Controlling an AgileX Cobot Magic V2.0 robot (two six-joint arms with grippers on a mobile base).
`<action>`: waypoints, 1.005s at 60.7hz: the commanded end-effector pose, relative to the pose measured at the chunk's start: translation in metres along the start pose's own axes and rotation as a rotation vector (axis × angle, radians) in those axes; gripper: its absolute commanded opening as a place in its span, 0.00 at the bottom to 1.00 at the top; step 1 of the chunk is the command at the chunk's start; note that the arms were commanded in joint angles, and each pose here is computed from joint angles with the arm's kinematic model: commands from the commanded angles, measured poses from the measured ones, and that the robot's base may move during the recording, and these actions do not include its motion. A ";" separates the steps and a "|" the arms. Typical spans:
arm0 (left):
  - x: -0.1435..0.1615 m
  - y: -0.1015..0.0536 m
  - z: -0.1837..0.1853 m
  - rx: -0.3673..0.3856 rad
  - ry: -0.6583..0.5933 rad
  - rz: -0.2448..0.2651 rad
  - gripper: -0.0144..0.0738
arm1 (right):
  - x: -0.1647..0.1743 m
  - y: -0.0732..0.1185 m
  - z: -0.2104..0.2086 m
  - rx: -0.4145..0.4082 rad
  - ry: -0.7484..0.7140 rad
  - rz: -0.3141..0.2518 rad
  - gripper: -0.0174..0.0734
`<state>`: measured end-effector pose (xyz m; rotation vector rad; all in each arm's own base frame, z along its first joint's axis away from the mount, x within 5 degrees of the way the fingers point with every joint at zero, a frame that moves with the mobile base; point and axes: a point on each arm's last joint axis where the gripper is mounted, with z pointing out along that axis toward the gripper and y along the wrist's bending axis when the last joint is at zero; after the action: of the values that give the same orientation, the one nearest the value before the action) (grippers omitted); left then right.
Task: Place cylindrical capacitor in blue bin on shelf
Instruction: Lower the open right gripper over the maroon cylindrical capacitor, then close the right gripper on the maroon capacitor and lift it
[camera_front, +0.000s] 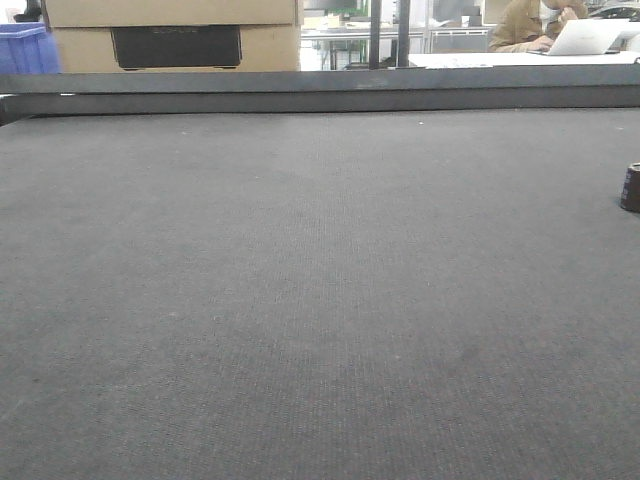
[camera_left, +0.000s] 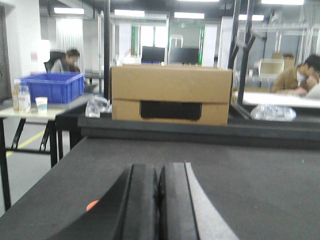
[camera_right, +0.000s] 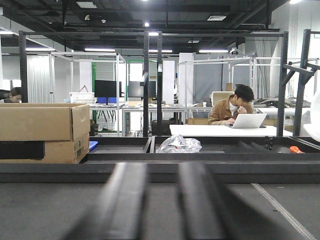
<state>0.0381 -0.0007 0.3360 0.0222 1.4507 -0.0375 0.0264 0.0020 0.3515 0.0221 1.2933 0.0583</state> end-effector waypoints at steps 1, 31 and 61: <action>-0.021 0.000 0.011 -0.008 0.064 0.009 0.36 | -0.016 0.001 0.019 0.001 0.045 0.007 0.56; -0.032 -0.003 0.065 0.014 0.251 -0.018 0.85 | 0.057 -0.008 0.122 0.037 0.426 -0.033 0.82; -0.032 -0.003 0.064 0.014 0.249 -0.018 0.85 | 0.198 -0.024 0.167 0.100 0.411 -0.082 0.82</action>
<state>0.0987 -0.0048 0.3713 0.0232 1.7233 -0.0496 0.2302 -0.0068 0.2125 0.0543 1.8067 -0.0485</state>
